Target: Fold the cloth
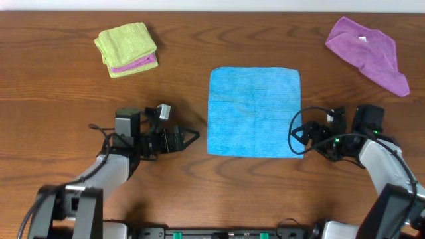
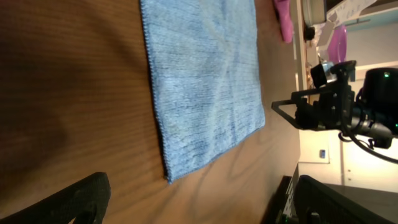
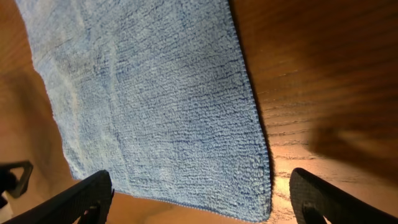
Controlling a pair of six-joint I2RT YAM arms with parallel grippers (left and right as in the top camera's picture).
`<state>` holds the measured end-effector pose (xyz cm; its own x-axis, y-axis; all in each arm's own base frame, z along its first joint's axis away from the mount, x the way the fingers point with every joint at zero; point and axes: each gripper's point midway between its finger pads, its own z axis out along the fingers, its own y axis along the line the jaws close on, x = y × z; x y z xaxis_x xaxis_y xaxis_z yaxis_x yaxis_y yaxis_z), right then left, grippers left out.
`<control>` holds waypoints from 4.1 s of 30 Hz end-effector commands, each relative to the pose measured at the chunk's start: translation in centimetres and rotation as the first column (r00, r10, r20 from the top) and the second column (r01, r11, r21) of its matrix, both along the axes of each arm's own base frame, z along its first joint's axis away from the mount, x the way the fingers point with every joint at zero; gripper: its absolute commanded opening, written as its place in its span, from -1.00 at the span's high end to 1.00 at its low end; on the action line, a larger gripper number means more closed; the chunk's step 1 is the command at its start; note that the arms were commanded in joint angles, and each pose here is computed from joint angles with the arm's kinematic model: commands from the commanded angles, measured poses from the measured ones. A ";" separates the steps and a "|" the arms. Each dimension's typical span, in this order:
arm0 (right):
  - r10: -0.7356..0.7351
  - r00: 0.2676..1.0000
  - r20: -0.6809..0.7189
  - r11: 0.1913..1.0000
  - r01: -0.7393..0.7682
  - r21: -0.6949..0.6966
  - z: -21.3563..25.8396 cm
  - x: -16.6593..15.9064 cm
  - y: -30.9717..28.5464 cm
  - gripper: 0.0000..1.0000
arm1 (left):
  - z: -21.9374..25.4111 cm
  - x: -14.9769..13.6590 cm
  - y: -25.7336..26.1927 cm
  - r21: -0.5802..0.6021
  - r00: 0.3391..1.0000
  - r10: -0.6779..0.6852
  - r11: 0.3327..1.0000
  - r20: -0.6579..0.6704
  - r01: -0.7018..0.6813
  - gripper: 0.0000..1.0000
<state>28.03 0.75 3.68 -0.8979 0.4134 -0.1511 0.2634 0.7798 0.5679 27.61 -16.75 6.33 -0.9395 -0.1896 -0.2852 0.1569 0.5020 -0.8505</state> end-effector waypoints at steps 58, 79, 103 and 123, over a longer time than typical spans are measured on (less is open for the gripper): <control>-0.086 0.919 -0.385 0.995 0.100 0.016 -10.5 -5.6 -3.8 -0.62 | -3.5 4.1 -4.4 -0.129 0.969 -0.066 0.991 -0.238 0.035 -0.91; -0.034 0.889 -0.457 0.991 0.089 0.100 -9.6 -7.6 -1.9 -0.54 | -2.7 1.5 -6.3 -0.190 0.951 -0.205 0.968 -0.231 0.163 -0.93; -0.071 0.956 -0.286 0.996 0.086 0.040 -7.8 -5.9 -2.5 0.14 | -4.3 -2.0 -5.9 -0.202 0.929 -0.237 0.962 -0.285 0.183 -0.41; 0.013 0.971 -0.237 1.000 -0.011 0.012 -8.0 -4.4 -0.6 0.34 | -3.8 -0.4 -6.1 -0.196 0.951 -0.200 0.968 -0.235 0.155 -0.21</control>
